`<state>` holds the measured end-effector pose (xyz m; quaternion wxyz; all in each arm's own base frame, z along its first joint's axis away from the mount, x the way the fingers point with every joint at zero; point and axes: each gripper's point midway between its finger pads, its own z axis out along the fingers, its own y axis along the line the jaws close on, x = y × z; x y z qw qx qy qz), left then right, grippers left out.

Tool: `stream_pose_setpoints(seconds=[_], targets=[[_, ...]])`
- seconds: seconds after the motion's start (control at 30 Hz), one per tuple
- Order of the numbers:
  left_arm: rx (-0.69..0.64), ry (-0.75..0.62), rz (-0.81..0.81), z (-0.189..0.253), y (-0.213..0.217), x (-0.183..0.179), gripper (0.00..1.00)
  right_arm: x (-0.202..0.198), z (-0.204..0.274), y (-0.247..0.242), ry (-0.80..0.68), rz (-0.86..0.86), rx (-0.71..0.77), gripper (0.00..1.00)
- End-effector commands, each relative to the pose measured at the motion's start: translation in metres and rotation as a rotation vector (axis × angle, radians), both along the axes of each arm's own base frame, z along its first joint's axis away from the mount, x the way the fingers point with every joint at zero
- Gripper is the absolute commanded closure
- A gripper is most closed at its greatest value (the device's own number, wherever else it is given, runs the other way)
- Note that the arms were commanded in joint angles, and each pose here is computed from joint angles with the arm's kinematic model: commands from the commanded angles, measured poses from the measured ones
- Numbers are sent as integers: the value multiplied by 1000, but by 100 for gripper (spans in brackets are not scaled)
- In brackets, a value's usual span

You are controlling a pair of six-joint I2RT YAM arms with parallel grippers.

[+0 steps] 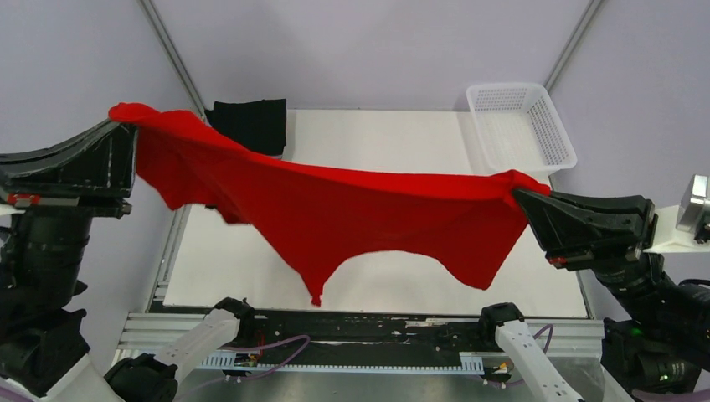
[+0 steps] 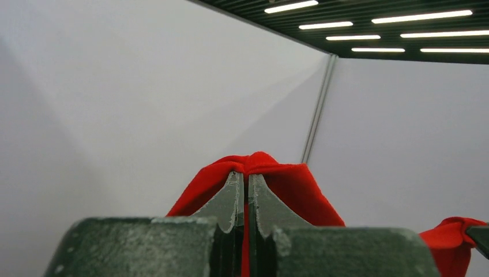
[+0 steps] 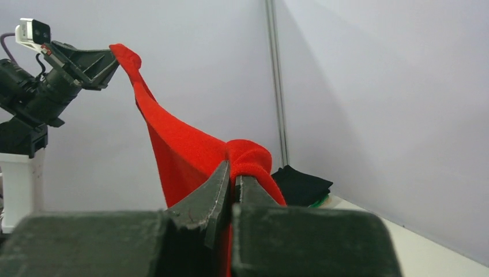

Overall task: Fold and stack the t-shirts
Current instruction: Flatten out the tshirt

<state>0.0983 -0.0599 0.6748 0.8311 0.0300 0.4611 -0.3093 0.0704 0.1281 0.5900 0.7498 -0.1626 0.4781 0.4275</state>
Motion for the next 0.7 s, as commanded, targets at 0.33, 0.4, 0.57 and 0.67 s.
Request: stream_pose_setpoints(seconds=[0.33, 0.4, 0.57, 0.67], targets=[[68, 81, 130, -17, -15, 92, 98, 66, -35, -23, 205, -187, 116, 100], [85, 190, 226, -50, -13, 138, 96, 99, -59, -33, 292, -278, 141, 100], [203, 531, 502, -193, -12, 269, 92, 205, -167, -64, 615, -576, 166, 100], [341, 762, 573, -305, -23, 339, 87, 262, -265, -87, 842, -803, 109, 99]])
